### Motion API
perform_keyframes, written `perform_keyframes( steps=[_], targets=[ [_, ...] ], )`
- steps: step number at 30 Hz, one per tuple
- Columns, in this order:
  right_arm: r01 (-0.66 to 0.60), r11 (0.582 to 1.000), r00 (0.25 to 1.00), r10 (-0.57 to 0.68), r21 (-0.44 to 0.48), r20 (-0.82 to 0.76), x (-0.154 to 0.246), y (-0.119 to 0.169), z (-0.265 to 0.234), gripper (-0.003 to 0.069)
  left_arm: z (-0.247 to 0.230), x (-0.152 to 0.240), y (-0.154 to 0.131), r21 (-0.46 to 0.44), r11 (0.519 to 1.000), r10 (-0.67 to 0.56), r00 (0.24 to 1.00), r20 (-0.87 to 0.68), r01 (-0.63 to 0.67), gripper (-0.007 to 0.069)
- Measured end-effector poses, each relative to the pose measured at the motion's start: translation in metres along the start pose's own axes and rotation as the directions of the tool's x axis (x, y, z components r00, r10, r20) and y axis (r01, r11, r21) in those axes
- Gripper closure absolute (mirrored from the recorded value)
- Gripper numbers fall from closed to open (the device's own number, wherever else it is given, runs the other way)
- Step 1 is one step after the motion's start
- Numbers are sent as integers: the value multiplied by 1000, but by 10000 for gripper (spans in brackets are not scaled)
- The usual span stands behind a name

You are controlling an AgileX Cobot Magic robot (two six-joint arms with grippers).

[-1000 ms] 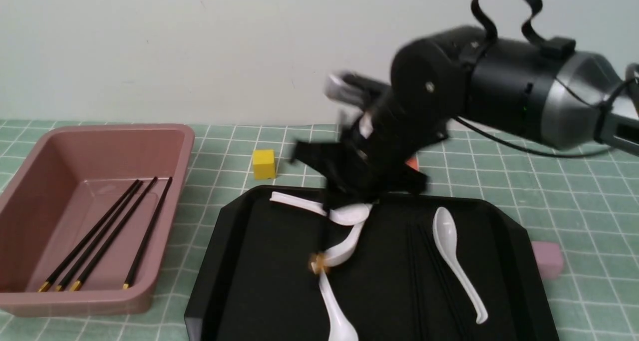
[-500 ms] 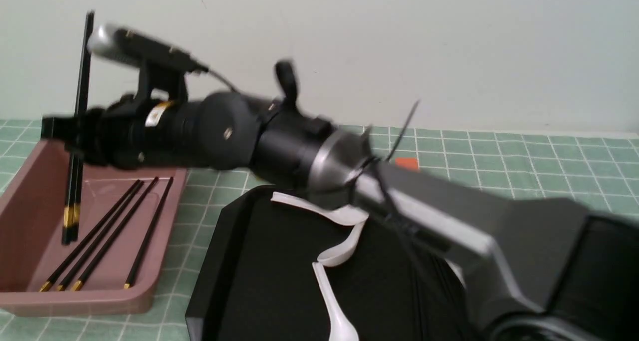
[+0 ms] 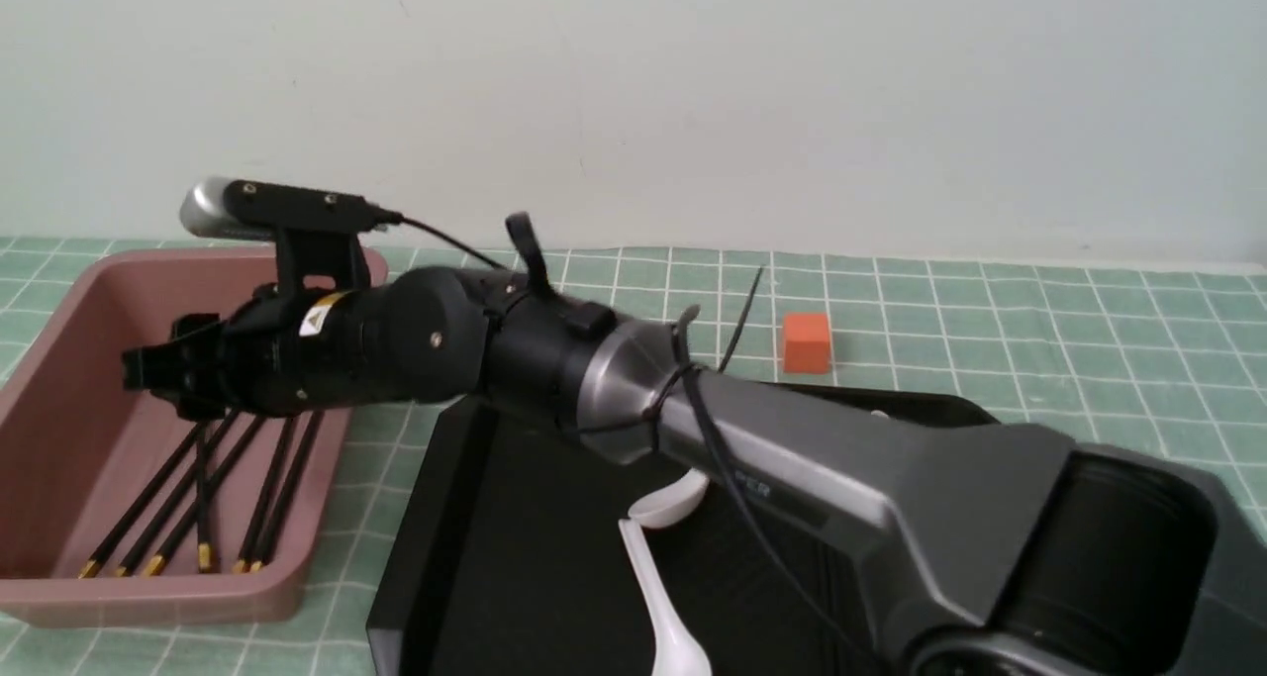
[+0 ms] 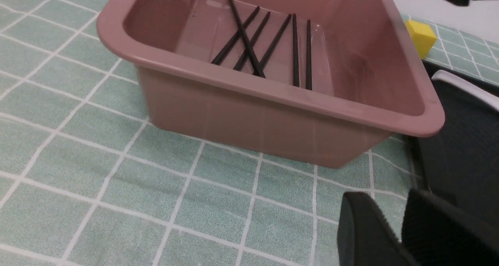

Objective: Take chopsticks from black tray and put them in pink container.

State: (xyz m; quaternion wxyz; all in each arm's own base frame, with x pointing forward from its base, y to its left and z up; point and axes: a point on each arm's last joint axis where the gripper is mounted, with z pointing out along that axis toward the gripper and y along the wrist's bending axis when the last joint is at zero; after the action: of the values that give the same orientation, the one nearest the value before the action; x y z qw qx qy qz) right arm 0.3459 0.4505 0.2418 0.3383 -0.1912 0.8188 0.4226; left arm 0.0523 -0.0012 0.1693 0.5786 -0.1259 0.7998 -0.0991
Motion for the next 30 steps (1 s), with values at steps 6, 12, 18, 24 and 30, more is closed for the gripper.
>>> perform_keyframes(
  steps=[6,12,18,24,30],
  targets=[
    [174,984,975,-168,33,-144,-39,21,-67,381,0,0,0,0,1000,0,1000,0,0,442],
    [331,934,915,-283,136,-286,-89,50,-209,651,0,0,0,0,1000,0,1000,0,0,439],
    [393,894,913,-350,217,-212,-101,83,-317,672,0,0,0,0,1000,0,1000,0,0,439],
    [415,864,908,-374,283,-189,-67,92,-404,672,0,0,0,0,1000,0,1000,0,0,432],
    [421,849,905,-417,319,-85,16,71,-475,671,0,0,0,0,1000,0,1000,0,0,426]
  ],
)
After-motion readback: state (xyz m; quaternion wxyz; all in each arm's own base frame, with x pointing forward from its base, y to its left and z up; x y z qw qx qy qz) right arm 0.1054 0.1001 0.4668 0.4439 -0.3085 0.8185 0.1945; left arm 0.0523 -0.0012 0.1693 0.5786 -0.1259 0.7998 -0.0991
